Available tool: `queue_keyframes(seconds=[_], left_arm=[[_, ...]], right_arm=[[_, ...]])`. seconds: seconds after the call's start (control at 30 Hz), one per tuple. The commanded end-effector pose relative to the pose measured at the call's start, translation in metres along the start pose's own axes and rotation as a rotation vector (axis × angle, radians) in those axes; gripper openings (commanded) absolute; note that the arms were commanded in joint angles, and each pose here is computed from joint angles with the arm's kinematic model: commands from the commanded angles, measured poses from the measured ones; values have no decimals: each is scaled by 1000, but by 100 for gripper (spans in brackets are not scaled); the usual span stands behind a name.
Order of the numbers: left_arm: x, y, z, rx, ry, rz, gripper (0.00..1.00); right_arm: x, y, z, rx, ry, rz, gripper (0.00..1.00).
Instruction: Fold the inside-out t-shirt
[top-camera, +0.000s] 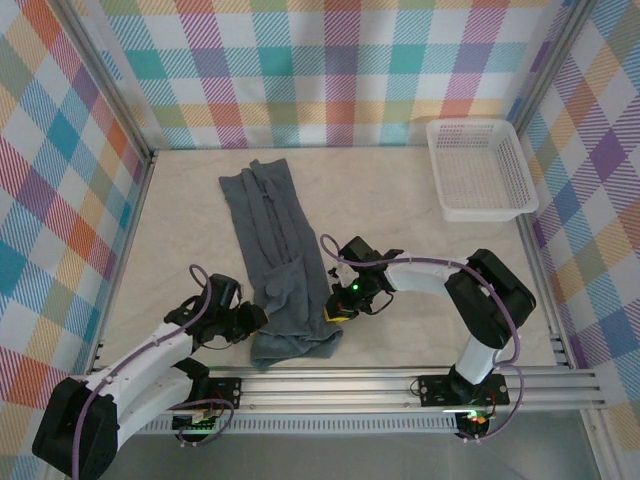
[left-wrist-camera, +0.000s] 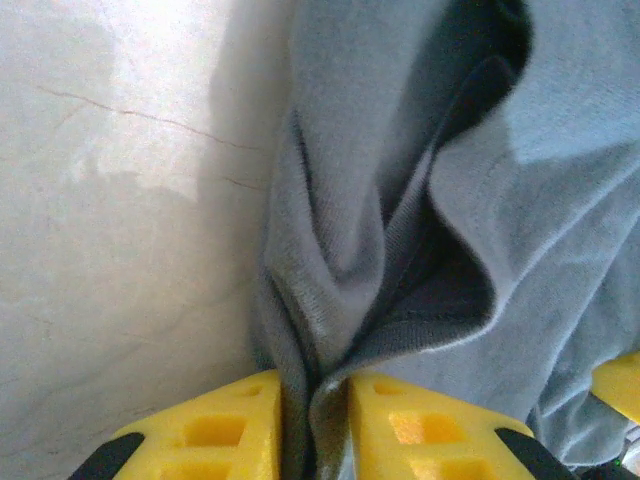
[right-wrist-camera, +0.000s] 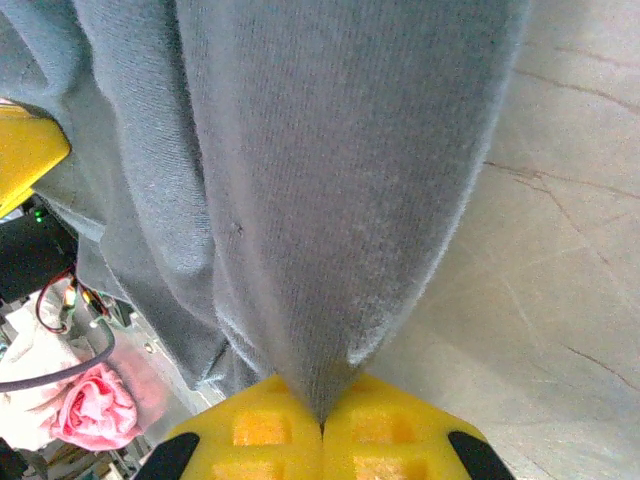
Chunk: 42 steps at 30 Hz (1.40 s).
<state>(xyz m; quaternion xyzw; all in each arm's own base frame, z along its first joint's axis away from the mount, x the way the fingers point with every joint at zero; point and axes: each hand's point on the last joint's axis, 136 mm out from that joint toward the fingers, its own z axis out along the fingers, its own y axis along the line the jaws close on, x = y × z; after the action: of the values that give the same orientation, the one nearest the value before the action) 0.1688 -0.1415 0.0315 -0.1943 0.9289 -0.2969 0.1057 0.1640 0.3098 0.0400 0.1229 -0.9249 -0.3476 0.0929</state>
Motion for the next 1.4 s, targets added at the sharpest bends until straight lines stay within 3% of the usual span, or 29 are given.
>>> queue_keyframes(seconds=[0.0, 0.2, 0.47, 0.67, 0.87, 1.07, 1.2, 1.37], left_arm=[[12, 5, 1, 14, 32, 23, 21], [16, 1, -9, 39, 25, 22, 0], [52, -20, -33, -50, 129, 151, 0], [40, -57, -52, -12, 36, 158, 0], [-12, -102, -91, -101, -151, 234, 0], [-105, -117, -107, -56, -329, 49, 0], [-177, -111, -124, -110, -470, -39, 0], [-255, -106, -102, -75, -477, -96, 0]], right_arm=[[-3, 2, -1, 16, 0, 6, 0], [0, -3, -6, 49, -16, 15, 0], [44, -2, -40, 40, -37, 34, 0], [40, 26, -77, 41, -118, -49, 0], [-39, 81, -127, 45, -315, -157, 0], [-136, 113, -160, 20, -491, -284, 0], [-200, 121, -172, 13, -579, -324, 0], [-270, 115, -172, -27, -639, -327, 0]])
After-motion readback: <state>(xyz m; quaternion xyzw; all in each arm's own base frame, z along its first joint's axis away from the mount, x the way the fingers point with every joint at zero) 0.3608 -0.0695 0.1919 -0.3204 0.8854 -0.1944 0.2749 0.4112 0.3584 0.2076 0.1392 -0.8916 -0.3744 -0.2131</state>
